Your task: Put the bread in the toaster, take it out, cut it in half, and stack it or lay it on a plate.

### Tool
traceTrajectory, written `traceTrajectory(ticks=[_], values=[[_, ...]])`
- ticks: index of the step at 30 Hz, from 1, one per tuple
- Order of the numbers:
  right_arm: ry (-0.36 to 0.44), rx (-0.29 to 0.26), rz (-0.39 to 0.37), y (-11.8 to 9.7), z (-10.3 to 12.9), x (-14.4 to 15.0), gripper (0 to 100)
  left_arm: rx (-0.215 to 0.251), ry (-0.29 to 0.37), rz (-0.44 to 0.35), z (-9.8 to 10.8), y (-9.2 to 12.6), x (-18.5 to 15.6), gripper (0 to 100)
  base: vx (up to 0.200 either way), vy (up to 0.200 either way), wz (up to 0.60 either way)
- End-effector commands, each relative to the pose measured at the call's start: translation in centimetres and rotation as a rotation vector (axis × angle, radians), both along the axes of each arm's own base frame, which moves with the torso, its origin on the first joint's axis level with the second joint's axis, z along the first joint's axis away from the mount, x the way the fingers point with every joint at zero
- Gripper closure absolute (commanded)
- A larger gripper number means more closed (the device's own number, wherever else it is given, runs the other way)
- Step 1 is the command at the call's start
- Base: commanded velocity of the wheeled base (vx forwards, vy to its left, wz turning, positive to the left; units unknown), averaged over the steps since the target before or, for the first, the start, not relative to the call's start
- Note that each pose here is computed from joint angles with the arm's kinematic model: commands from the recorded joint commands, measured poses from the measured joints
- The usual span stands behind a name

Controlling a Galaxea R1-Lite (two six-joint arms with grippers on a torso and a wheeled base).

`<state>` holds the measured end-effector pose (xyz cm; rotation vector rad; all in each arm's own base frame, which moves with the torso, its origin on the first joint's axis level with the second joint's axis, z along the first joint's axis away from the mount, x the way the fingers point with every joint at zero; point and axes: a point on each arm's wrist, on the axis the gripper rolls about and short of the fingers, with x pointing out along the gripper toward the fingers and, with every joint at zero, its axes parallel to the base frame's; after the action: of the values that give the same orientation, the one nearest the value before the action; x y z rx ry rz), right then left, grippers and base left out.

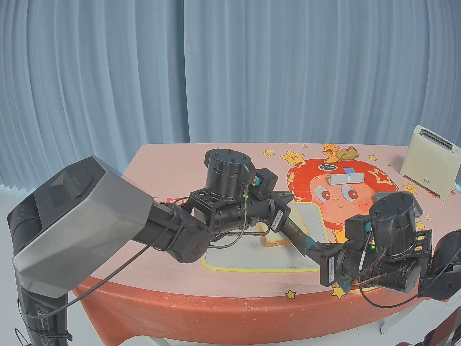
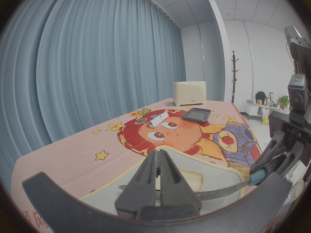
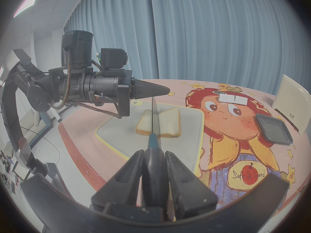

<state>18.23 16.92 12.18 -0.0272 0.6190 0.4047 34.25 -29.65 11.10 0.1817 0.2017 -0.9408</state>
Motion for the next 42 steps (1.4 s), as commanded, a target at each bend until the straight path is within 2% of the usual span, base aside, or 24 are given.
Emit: traceTrajectory(ticks=[1, 4, 8, 11, 21, 31, 34, 38, 42], values=[[-0.009, 0.01, 0.0, 0.1, 0.3, 0.2, 100, 0.0, 0.002, 0.004, -0.2, 0.1, 0.0, 100, 0.0, 0.0, 0.0], [-0.015, 0.015, -0.003, 0.2, 0.5, 0.3, 100, 0.004, 0.007, 0.005, -0.4, 0.2, 0.1, 100, 0.0, 0.0, 0.0], [-0.01, 0.014, -0.005, 0.1, 0.4, 0.2, 100, 0.032, 0.037, 0.008, -2.3, 0.0, 0.4, 100, 0.0, 0.0, 0.0], [-0.003, 0.008, -0.005, 0.1, 0.2, 0.3, 100, 0.039, 0.045, 0.008, -2.8, -0.1, 0.5, 100, 0.0, 0.0, 0.0], [0.017, -0.008, -0.004, 0.1, -0.4, 0.3, 100, 0.03, 0.037, 0.007, -2.4, -0.2, 0.5, 100, 0.0, 0.0, 0.0], [0.016, 0.024, -0.022, 0.3, -0.1, 0.4, 100, 0.012, 0.015, 0.005, -1.2, -0.2, 0.4, 100, 0.0, 0.0, 0.0], [0.007, 0.032, -0.025, 0.3, 0.1, 0.5, 100, 0.016, 0.02, 0.007, -1.3, -0.1, 0.4, 100, 0.0, 0.0, 0.0], [-0.04, 0.076, -0.023, 0.6, 0.5, 0.7, 100, 0.025, 0.029, 0.014, -2.0, 0.0, 0.5, 100, 0.0, 0.0, 0.0], [-0.035, 0.072, -0.023, 0.5, 0.0, 0.6, 100, 0.02, 0.023, 0.011, -1.7, -0.1, 0.5, 100, 0.0, 0.0, 0.0]])
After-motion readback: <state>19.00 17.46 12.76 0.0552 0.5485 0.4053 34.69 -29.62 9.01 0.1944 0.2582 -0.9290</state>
